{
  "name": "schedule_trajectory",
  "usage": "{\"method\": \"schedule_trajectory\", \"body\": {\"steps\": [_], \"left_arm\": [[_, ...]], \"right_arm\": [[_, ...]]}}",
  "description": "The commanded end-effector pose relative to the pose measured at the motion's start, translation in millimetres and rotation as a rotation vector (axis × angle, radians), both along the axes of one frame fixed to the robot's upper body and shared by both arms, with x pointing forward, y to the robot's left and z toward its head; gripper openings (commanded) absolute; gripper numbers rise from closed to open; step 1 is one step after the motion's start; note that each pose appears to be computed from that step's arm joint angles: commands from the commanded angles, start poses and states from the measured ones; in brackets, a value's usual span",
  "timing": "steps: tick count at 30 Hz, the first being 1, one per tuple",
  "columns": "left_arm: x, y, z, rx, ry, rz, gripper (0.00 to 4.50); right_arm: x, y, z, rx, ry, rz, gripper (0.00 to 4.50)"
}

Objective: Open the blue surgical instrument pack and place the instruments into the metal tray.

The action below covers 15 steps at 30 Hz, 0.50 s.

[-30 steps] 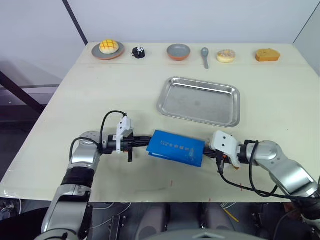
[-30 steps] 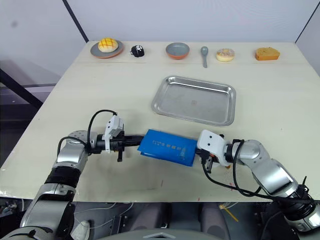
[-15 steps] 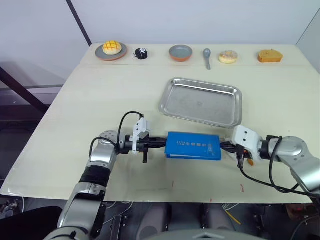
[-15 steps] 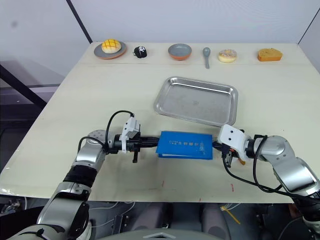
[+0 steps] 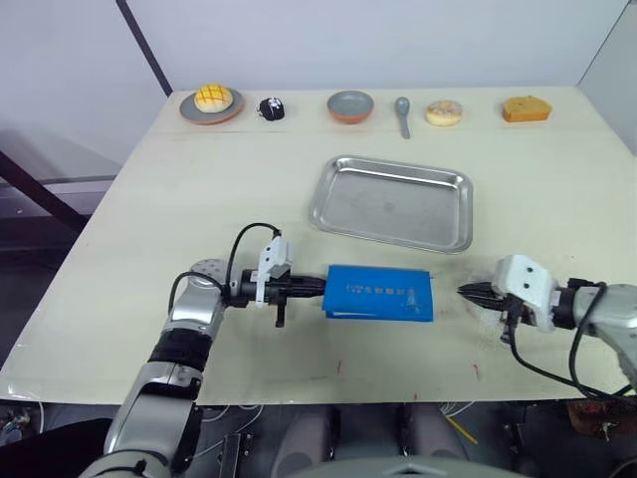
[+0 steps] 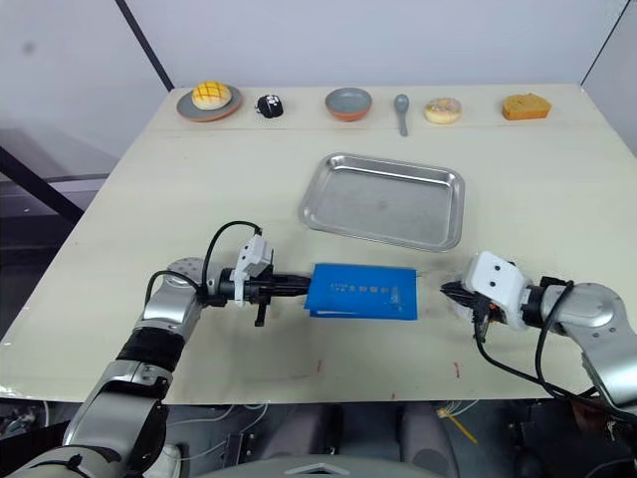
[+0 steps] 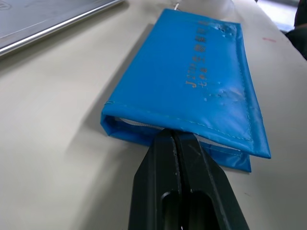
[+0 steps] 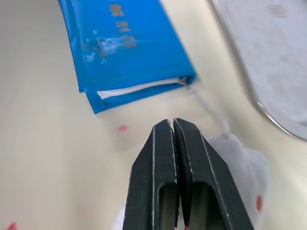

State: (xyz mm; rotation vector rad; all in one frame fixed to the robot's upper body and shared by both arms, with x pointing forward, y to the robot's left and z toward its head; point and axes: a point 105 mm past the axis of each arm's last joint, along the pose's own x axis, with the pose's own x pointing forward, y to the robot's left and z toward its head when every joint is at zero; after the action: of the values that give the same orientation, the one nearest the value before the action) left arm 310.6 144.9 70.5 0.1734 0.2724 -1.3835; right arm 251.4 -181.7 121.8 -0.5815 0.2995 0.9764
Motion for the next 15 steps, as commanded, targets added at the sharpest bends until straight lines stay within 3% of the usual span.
{"method": "schedule_trajectory", "body": {"steps": [1, 3, 6, 14, 15], "left_arm": [[-1, 25, 8, 0.012, -0.003, 0.040, 0.00], [-3, 29, 13, 0.014, -0.017, 0.034, 0.00], [-10, 39, 28, 0.010, -0.064, 0.013, 0.00], [-30, 43, 70, -0.060, -0.126, -0.030, 0.00], [-32, 43, 74, -0.059, -0.132, -0.036, 0.25]], "right_arm": [[-5, -8, 15, 0.019, -0.056, 0.002, 0.10], [-6, -15, 15, 0.004, -0.070, -0.015, 0.10], [-8, -12, 31, 0.144, -0.139, -0.014, 0.10], [-40, -5, 32, 0.308, -0.116, 0.070, 0.10], [-42, -6, 31, 0.316, -0.112, 0.070, 0.04]]}}
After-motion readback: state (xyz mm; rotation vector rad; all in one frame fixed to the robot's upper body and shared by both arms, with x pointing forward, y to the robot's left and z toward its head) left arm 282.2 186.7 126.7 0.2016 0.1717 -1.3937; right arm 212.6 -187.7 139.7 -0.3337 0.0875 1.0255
